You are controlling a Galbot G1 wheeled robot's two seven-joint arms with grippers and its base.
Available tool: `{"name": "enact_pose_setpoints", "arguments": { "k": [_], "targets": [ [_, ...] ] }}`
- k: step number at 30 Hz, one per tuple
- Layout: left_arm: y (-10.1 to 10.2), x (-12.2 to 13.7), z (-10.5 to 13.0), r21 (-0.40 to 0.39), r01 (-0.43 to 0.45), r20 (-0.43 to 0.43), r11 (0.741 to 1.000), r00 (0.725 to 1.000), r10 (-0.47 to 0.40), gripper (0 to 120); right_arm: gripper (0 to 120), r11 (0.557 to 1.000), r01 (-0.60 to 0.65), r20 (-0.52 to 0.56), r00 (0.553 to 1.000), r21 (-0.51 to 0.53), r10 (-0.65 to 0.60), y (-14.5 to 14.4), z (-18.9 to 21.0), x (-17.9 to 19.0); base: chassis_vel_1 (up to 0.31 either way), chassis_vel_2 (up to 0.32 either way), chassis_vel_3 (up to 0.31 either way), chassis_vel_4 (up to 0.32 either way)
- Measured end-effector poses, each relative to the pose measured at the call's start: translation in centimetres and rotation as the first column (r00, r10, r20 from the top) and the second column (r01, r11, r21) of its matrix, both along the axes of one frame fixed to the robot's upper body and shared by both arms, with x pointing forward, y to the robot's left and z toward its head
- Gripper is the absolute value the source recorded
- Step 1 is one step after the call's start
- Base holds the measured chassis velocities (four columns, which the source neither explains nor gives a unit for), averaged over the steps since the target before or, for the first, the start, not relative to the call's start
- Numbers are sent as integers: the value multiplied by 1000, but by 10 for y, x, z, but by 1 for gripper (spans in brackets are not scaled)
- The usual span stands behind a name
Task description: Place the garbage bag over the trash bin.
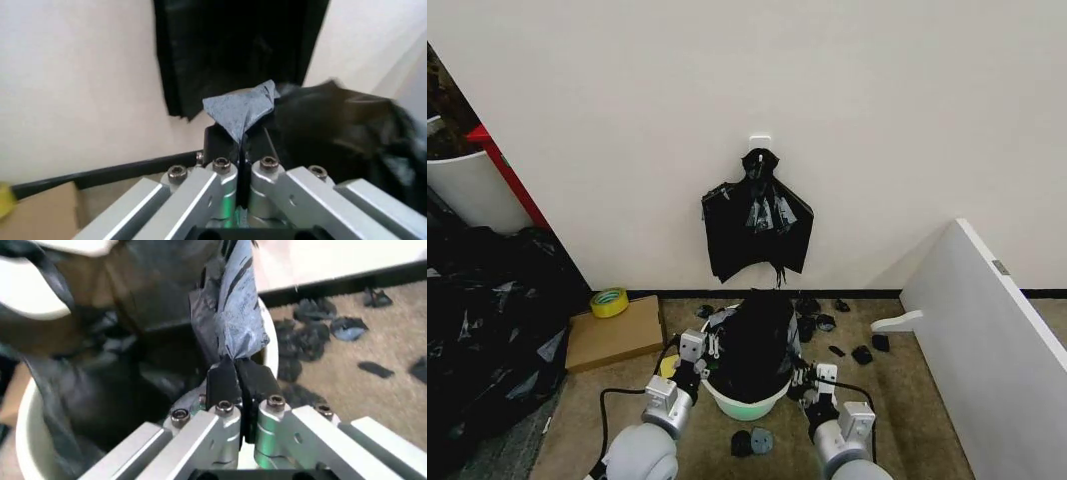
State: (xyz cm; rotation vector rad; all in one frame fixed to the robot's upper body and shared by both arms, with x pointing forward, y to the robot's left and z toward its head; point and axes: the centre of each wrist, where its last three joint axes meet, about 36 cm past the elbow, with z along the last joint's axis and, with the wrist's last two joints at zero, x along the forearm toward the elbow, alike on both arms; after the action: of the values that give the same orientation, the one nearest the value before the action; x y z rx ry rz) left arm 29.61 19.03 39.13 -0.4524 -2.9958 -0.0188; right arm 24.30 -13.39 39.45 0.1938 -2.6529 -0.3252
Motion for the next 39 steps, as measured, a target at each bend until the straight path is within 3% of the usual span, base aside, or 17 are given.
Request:
{"name": "enact_pose_setpoints", "arguments": {
  "k": [8,16,28,39],
  "targets": [
    [21,-27,13,62,-95,-50,994,994,98,0,0,996,-16,-47,999,-87,12,-6,13,-7,0,0,0,0],
    [33,-32,2,119,-148,-105,982,981,161,0,0,981,-70,-138,989,-182,45,-12,11,-8,0,0,0,0],
    [41,-52,-12,170,-157,-173,973,967,186,0,0,961,-133,-182,979,-242,90,-7,-6,-26,0,0,0,0],
    [53,-47,-23,225,-137,-188,965,965,181,0,0,934,-190,-188,973,-302,137,-12,-41,-11,0,0,0,0]
  ]
}}
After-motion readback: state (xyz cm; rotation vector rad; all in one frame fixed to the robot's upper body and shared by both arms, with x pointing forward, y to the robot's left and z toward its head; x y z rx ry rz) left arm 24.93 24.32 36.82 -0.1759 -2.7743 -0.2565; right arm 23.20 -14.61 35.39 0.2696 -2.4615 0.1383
